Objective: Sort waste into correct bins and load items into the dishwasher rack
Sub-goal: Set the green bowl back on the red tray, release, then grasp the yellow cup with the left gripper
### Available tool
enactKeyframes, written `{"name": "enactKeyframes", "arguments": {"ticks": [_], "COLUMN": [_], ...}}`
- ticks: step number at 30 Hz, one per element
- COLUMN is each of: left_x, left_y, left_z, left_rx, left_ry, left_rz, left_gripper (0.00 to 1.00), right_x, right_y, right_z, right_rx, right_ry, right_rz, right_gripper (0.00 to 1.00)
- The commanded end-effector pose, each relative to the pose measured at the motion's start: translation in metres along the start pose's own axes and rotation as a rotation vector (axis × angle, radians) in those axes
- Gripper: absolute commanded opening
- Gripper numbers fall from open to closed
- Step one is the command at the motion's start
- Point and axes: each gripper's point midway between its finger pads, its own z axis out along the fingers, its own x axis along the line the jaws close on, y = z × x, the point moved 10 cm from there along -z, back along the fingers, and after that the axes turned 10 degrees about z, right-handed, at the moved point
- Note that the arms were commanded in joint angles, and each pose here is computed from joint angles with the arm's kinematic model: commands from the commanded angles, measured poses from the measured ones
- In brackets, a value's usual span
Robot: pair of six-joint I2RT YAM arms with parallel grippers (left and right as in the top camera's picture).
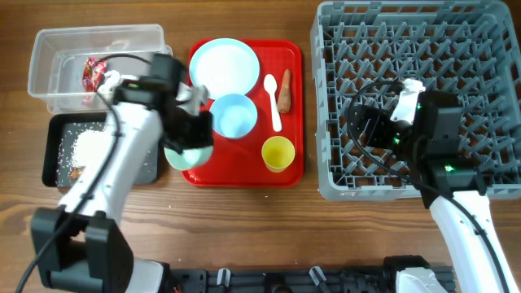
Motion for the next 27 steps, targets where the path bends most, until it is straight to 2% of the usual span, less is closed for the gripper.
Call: {"name": "enactKeyframes", "arguments": {"ticks": [1, 4, 11, 16, 22, 24, 27], "left_x": [-0.014, -0.035, -0.047, -0.046, -0.058, -0.073, -0.099], "left_y": [-0.007, -0.014, -0.023, -0.026, -0.014, 0.001, 0.015], "left_z": [0.021, 0.043, 0.072, 0.077, 0.062, 0.040, 0.018], "left_rx": [-0.009, -0.012, -0.051, -0.044, -0.078, -0.124, -0.189], "left_ry": [0.174, 0.169, 0.209, 0.210, 0.165, 0.114, 0.020], "left_rz": [-0.010, 0.080, 0.158, 0.161, 0.169, 0.184, 0.238], "left_gripper": [0.04, 0.04, 0.05, 0.32, 0.42, 0.44, 0.53], "right_x": [0.004, 0.004, 0.004, 0.004, 0.003, 0.002, 0.000], "right_y": [0.005, 0.005, 0.005, 0.005, 0.004, 0.003, 0.002], "right_z": [-0.001, -0.001, -0.001, -0.001, 0.002, 0.004, 0.009], "right_rx": [-0.007, -0.006, -0.006, -0.004, 0.007, 0.016, 0.032], "right_ry": [0.017, 0.017, 0.017, 0.016, 0.011, 0.007, -0.001], "right_rz": [0.001, 0.001, 0.001, 0.002, 0.006, 0.007, 0.014], "right_gripper": [1.00, 1.00, 1.00, 1.00, 1.00, 1.00, 1.00]}}
